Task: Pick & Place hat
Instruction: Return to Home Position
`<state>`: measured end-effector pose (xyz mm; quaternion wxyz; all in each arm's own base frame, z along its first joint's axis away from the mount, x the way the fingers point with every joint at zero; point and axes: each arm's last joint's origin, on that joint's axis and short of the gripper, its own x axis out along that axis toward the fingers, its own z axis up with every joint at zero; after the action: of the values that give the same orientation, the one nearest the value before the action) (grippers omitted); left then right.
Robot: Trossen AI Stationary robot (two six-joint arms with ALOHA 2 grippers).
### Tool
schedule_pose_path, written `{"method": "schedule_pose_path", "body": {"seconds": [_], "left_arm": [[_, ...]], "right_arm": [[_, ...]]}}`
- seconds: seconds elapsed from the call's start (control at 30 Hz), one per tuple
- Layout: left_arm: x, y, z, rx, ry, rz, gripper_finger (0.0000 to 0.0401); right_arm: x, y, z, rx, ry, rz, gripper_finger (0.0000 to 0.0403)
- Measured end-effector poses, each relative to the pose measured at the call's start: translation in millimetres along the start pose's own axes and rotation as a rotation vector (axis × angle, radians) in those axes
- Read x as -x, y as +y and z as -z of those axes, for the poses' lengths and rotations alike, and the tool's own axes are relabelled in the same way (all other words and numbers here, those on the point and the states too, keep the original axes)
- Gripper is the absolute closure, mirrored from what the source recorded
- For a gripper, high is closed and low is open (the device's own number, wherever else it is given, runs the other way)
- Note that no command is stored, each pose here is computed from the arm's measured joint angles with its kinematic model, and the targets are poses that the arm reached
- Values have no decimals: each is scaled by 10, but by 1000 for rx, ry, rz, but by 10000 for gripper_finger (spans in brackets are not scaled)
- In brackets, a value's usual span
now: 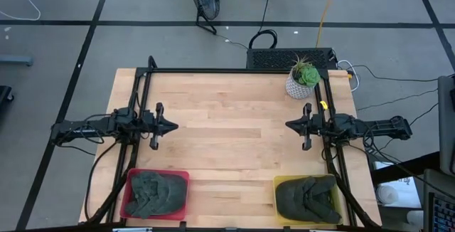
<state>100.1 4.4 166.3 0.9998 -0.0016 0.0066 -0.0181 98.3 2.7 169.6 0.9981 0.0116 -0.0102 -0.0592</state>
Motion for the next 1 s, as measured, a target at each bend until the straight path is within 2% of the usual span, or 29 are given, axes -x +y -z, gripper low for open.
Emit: {"method": "schedule_pose_path", "body": {"seconds": [0.27,1.0], "left_arm": [[0,0,-4,37,-4,1,349],[0,0,-5,29,-5,-1,361]], "right_arm": [[1,0,-39,-3,-42,2,403],[1,0,-41,-3,-44,2,403]]}}
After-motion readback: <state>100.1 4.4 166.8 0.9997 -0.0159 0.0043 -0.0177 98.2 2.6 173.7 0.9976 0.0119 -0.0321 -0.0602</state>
